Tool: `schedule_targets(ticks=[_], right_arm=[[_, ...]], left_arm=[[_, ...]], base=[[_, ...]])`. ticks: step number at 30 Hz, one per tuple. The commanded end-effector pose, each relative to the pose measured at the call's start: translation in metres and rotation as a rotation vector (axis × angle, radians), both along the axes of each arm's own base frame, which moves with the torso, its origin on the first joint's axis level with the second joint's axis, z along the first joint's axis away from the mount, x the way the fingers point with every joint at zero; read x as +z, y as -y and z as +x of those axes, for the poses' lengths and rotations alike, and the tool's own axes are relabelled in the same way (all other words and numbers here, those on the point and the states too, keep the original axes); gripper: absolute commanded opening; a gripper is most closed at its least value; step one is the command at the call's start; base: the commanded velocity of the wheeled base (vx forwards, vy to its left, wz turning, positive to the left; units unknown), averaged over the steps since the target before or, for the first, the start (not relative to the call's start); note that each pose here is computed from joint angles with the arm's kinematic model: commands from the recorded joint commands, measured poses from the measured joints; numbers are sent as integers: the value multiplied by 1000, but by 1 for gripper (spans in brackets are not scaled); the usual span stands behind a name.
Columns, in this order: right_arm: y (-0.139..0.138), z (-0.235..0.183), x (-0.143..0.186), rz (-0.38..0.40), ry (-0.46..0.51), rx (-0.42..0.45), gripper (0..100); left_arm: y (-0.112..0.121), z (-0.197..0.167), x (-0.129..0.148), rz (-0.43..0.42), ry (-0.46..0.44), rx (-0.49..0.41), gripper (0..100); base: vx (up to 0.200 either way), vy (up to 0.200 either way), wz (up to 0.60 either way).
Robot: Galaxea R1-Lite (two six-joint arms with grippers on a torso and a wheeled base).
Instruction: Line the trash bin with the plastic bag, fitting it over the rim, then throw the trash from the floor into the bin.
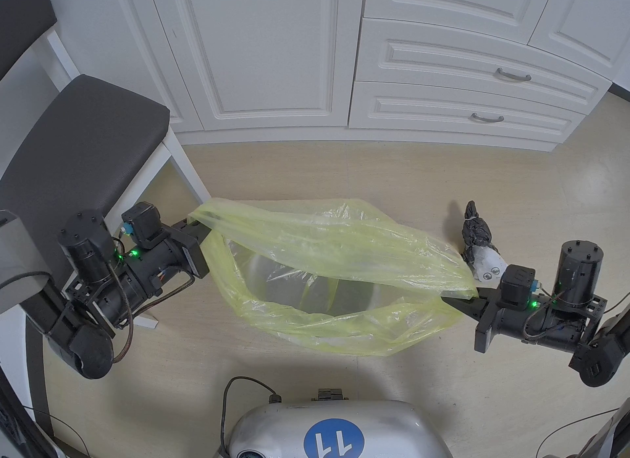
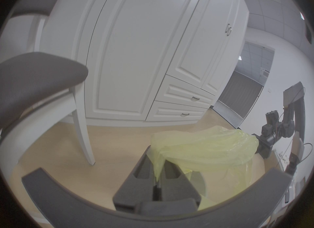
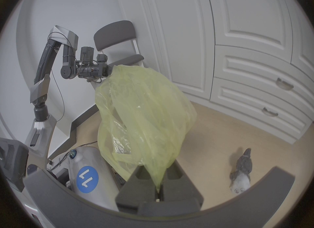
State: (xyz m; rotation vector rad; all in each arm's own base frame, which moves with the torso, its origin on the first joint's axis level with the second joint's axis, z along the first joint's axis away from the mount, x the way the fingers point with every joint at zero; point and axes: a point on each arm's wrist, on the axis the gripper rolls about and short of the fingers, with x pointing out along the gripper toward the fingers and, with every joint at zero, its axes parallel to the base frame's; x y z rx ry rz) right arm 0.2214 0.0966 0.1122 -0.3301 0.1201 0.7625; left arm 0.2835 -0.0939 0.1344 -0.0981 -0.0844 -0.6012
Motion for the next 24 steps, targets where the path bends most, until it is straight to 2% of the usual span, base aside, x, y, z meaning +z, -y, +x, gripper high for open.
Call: schedule_targets(ticks=[1,7,8,11,14,18,24], right_arm=[[-9,25,-27,7,-120,-20,0],[-19,45,-44,44,-198,-71,0],[-27,53,-49,81,-201,-105,0],[-38,61,-50,181,-155,-174,0],[-49,67,-51,276,-104,-199,0],[-65,72,-60,302,-115,-186,0],[-83,82,-69,380,-127,-246,0]], left_arm=[[2,28,-25,-24,-76,28,0],[3,33,-25,-65,-91,41,0],[2,37,-27,-65,-89,46,0],[3,43,-28,-75,-85,68,0],[7,59,-28,-138,-78,138,0],[9,76,-35,-180,-79,231,0],[10,79,-40,-188,-95,234,0]], base=[[0,0,0],[0,0,0],[0,0,0],[0,0,0],[0,0,0],[0,0,0],[0,0,0]])
